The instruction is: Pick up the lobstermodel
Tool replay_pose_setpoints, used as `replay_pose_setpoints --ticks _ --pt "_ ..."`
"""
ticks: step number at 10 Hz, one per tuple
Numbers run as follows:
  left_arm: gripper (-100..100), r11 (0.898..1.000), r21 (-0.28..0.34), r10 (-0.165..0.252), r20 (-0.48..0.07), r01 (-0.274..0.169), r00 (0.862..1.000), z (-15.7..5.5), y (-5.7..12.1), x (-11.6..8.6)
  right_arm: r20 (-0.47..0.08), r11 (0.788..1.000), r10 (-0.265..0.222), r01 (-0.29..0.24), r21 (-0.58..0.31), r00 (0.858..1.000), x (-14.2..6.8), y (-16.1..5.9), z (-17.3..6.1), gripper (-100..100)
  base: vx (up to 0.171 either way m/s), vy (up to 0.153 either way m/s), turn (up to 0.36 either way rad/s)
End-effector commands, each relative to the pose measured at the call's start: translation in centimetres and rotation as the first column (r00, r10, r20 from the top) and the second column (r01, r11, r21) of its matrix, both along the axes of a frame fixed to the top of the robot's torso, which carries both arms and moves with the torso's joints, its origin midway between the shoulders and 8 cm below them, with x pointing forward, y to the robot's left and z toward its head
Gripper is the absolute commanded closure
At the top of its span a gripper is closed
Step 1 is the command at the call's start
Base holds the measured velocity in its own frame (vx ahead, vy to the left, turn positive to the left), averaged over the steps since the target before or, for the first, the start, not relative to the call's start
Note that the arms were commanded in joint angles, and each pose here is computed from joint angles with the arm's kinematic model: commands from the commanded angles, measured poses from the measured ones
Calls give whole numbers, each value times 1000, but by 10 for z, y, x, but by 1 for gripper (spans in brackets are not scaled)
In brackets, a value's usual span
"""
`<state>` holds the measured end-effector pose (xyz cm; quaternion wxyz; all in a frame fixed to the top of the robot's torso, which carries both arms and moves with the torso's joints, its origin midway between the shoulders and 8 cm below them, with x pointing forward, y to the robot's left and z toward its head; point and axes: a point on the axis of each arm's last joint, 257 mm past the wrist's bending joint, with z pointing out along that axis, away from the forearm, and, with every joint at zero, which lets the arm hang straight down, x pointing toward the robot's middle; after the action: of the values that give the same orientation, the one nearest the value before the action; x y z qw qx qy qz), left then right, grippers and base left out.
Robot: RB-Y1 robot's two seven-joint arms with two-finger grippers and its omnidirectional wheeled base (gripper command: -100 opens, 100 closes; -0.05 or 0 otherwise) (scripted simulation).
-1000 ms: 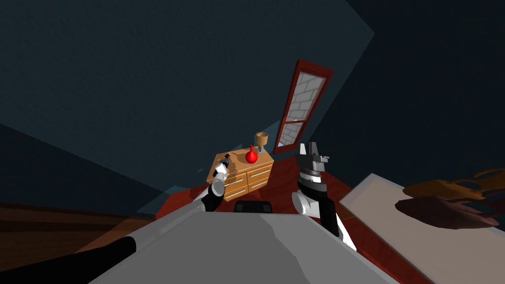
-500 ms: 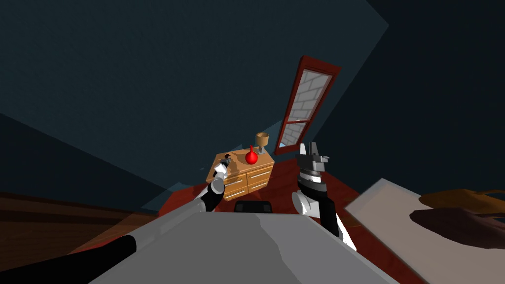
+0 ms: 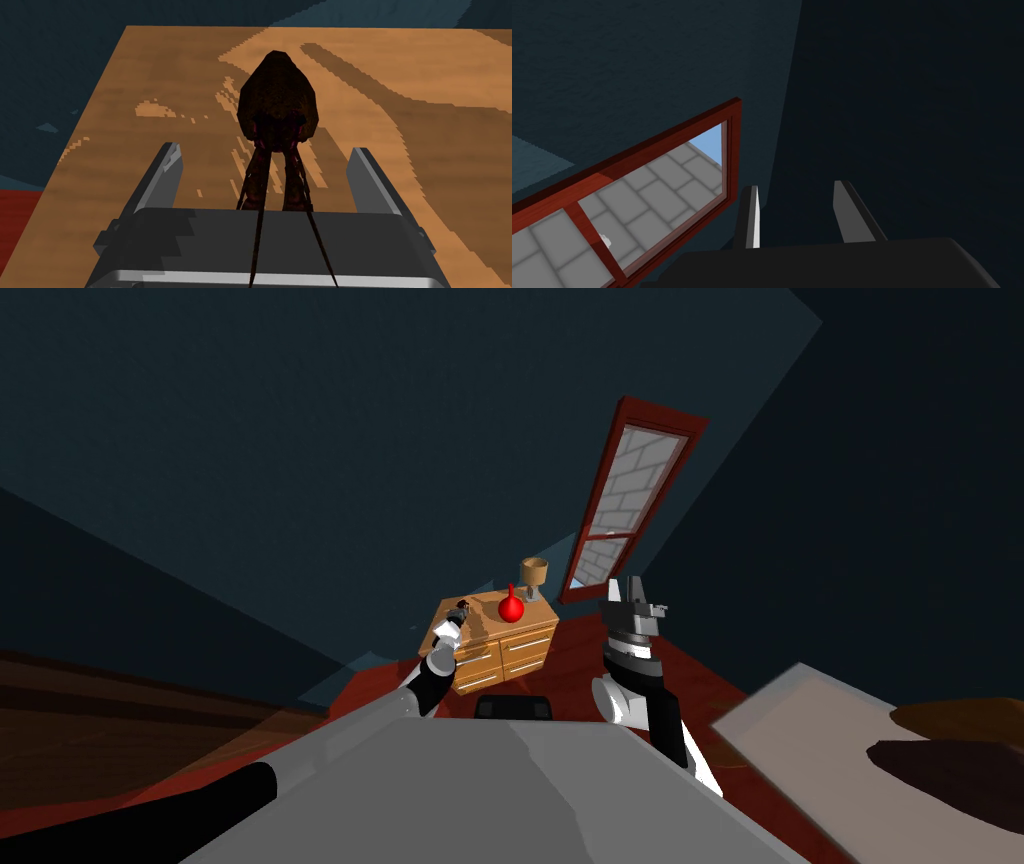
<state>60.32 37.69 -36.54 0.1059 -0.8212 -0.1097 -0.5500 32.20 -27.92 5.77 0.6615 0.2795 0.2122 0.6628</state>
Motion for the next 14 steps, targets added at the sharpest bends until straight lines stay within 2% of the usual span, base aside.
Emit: replay_pose_setpoints --ticks 1,4,5,7,8,9,10,11,14 --pt "-100 1000 -20 0 16 0 1000 1 -1 1 0 1000 0 0 0 1000 0 0 0 0 35 -42 96" --pt "-100 999 31 -22 -1 22 1000 1 -1 1 0 1000 0 0 0 1000 0 0 0 0 6 -8 -5" --pt "-100 1000 -5 -28 39 29 999 7 -7 6 0 1000 0 0 0 1000 0 0 0 0 21 -27 178" --pt "-100 998 38 -41 22 40 999 6 -5 5 0 1000 0 0 0 1000 0 0 0 0 26 -41 37" --pt "-100 999 5 -45 66 45 997 14 -10 10 0 1000 0 0 0 1000 0 0 0 0 29 -46 140" --pt "-100 997 49 -57 48 55 997 12 -8 8 0 1000 0 0 0 1000 0 0 0 0 34 -47 94" --pt "-100 998 34 -50 50 48 997 11 -8 9 0 1000 0 0 0 1000 0 0 0 0 14 -17 8" --pt "100 998 38 -53 50 51 997 11 -8 9 0 1000 0 0 0 1000 0 0 0 0 0 0 0" --pt "100 998 41 -55 49 53 997 11 -8 9 0 1000 0 0 0 1000 0 0 0 0 0 0 0"
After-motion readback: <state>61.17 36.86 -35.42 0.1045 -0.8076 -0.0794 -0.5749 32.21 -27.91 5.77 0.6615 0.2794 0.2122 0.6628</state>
